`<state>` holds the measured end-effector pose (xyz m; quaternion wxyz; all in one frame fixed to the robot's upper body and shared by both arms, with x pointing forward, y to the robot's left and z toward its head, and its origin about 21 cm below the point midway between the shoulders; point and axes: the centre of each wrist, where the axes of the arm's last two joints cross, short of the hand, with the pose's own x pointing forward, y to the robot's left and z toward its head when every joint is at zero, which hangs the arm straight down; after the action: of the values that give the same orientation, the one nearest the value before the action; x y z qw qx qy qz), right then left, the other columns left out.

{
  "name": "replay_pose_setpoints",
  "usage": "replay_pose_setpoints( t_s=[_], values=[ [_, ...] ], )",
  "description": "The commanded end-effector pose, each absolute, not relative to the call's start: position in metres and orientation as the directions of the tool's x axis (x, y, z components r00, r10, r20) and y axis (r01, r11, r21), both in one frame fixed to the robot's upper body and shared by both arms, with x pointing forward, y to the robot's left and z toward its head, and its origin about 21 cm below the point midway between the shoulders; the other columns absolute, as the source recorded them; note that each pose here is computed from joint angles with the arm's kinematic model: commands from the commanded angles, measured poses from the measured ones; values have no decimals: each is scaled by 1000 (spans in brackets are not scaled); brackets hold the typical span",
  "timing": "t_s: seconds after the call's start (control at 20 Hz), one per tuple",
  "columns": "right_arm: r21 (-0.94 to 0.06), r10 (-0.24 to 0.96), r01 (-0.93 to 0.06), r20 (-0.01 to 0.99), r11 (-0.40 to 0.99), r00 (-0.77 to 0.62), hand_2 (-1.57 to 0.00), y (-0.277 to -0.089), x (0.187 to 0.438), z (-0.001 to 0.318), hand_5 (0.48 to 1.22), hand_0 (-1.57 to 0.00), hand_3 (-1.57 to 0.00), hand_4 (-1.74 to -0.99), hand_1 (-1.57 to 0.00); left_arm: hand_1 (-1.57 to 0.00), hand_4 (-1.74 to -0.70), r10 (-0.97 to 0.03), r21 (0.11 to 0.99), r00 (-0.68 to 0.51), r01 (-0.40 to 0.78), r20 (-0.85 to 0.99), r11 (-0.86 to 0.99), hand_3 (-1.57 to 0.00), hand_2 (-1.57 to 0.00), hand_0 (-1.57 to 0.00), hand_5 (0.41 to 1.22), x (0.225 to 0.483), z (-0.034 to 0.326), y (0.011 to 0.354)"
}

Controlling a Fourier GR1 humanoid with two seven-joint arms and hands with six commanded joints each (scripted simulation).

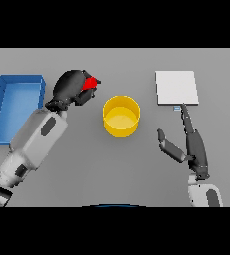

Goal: Pick up the red beaker and tilt it to pour out 1 green nut into yellow bowl. Pick up the yellow bowl and place it on the metallic measuring scale.

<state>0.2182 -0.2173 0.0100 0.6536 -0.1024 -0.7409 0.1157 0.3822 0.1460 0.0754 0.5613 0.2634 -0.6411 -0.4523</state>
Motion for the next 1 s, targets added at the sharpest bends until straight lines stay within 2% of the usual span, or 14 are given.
replay_pose_setpoints(
  t_s=[0.0,0.25,0.35,0.4,0.5,0.6,0.8,0.95],
  values=[
    [-308,306,1,944,951,-122,1,-219,220,11,690,1,1,-1256,1,-1570,-1739,-873,909,-259,165,414,383,-1569,-1570,-1570,1127,383,77,141],
    [-305,302,-7,945,952,-126,1,-217,218,12,704,1,1,-1274,1,-1571,-1740,-924,988,-359,124,133,94,-1570,-1571,-1571,1190,389,86,125],
    [-297,294,-5,947,955,-126,1,-219,218,12,705,1,1,-1284,1,-1571,-1649,-914,994,-405,105,32,-12,-1571,-1571,-1571,1201,393,92,119],
    [-290,287,-5,949,957,-131,1,-219,219,13,702,1,1,-1283,1,-1571,-1666,-907,993,-421,102,-18,-67,-1571,-1571,-1571,1205,394,94,115],
    [-269,266,-7,956,963,-123,1,-216,218,11,690,1,1,-1287,1,-1571,-1687,-876,977,-467,100,-123,-190,-1391,-1571,-1571,1211,394,99,107],
    [-259,257,4,959,966,-118,1,-215,217,8,678,1,1,-1292,1,-1571,-1701,-834,954,-510,77,-211,-289,-1277,-1571,-1571,1215,397,104,96],
    [-220,219,12,966,975,-134,1,-214,218,7,653,1,1,-1294,1,-1571,-1723,-709,885,-607,20,-358,-465,-1451,-1571,-1571,1218,396,103,78],
    [-222,221,11,966,975,-130,1,-212,214,3,640,1,1,-1291,1,-1571,-1732,-621,802,-616,-32,-485,-596,-1509,-1571,-1571,1220,396,104,70]
  ],
)
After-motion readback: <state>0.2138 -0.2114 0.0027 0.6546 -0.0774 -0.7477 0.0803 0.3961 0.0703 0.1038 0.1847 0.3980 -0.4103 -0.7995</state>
